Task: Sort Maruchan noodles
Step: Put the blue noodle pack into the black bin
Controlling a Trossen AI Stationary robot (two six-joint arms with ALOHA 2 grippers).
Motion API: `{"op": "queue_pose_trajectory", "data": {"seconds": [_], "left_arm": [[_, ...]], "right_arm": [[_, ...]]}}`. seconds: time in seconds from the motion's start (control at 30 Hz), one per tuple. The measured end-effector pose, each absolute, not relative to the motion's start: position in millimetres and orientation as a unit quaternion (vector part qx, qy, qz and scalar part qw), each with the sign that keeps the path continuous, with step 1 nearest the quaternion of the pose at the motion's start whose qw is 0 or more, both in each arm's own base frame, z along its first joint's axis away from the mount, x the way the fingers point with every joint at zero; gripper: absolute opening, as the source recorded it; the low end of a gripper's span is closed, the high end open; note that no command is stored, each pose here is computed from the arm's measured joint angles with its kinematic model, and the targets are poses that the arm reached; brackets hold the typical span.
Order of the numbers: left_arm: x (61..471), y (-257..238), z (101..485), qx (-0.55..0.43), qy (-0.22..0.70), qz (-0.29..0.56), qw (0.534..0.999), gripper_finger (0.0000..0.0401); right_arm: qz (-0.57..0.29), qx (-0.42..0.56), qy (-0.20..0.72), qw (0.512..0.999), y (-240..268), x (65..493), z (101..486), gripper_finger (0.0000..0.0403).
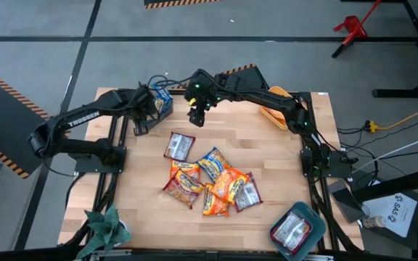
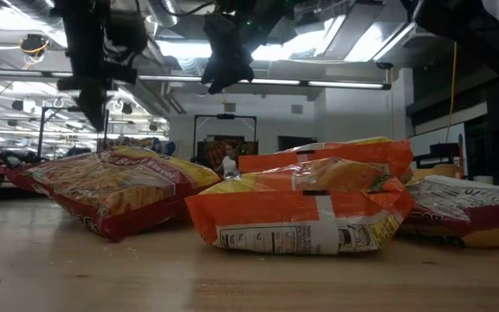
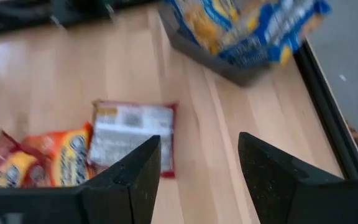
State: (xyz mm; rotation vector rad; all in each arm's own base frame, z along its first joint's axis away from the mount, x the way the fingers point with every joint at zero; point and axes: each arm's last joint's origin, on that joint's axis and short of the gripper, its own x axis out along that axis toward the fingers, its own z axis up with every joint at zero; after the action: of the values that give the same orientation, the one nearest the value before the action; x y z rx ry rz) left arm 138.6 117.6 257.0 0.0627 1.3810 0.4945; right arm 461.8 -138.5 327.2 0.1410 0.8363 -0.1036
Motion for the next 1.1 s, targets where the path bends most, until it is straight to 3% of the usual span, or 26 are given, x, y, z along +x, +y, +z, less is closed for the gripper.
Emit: {"op": "queue_pose_trajectory", "data": {"seconds": [0.2,0.53,0.67,0.9,1.1], "left_arm": [[126.4,108.7,309.1,-0.007,0.572,0.3,0.764,0.0005],[82.1,74.3,391.2,-0.076,0.342,0.425,0.835,0.0043],[67.1,62.5,398.6,-0.116,0.286,0.446,0.84,0.0054],[56.4,54.1,399.1,-0.161,0.255,0.461,0.835,0.0052],[64.4,59.6,383.5,-0.177,0.292,0.451,0.825,0.0051]], "right_arm": [[-0.015,0.055,0.337,0.94,-134.3,482.2,325.6,0.0208],[-0.032,-0.025,0.189,0.981,-101.3,545.9,288.0,0.0257],[-0.055,-0.04,0.129,0.989,-100.9,562.0,274.0,0.0259],[-0.075,-0.041,0.1,0.991,-110.4,578.1,235.7,0.0259],[-0.088,-0.008,0.157,0.984,-112.1,578.2,213.8,0.026]]}}
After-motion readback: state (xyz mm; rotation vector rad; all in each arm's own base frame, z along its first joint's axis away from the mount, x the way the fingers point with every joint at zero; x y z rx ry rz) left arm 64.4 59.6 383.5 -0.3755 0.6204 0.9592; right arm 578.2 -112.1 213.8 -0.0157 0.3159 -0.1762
